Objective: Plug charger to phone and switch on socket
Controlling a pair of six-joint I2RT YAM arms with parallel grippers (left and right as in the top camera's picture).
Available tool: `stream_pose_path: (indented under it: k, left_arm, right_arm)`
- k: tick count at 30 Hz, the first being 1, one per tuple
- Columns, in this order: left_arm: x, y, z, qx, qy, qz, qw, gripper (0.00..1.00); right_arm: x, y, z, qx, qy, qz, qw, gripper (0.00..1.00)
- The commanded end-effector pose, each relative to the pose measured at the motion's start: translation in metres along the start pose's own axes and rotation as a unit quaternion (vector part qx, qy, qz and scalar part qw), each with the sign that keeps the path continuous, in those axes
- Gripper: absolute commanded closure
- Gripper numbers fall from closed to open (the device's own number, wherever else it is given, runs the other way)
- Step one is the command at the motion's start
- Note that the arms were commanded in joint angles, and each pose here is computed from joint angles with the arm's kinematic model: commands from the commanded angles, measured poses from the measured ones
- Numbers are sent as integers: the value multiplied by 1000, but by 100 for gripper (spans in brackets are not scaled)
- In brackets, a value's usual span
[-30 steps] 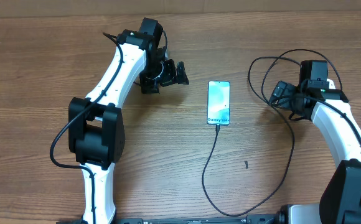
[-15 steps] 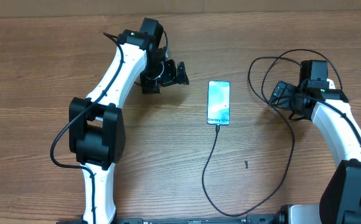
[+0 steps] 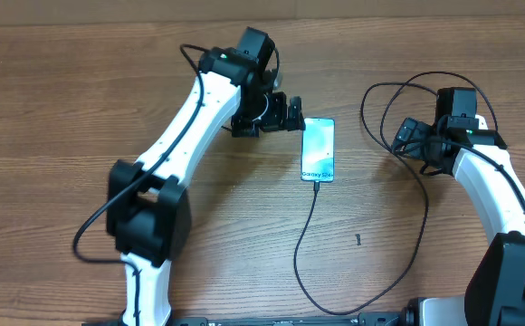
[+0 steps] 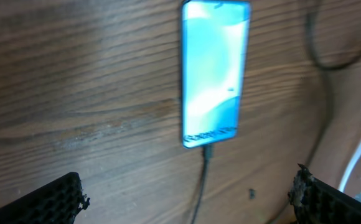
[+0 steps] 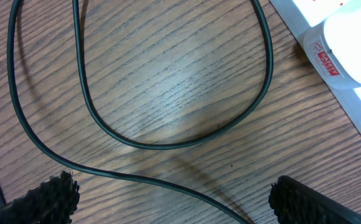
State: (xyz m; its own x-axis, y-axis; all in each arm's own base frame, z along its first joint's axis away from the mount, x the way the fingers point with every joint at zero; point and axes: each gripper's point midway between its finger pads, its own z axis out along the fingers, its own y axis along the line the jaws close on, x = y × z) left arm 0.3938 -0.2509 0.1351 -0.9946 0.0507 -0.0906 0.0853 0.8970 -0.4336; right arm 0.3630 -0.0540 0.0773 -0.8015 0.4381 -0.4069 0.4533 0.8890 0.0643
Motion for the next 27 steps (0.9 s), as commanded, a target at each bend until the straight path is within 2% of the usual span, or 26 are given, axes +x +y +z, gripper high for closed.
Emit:
stream_pose_path:
  k: [1,11,15,19,27]
  left_arm:
    - [-1,-24,-58,24,-63,39,997,0]
    - [15,-42,-138,29,-146,77,986,0]
    - [24,-30,-169,-18,-188,79,979,0]
    - [46,-17,-185,-58,-188,73,978,0]
    - [73,3,-183,-72,-201,72,974,0]
  right_arm:
    - [-4,1,-6,-5,-12,1,1000,0]
    - [-4,1,-6,-5,-12,1,1000,0]
    - [-4,1,-6,-5,-12,1,1000,0]
    - [-4,1,-6,-5,-12,1,1000,0]
    - [-4,1,-6,-5,-12,1,1000,0]
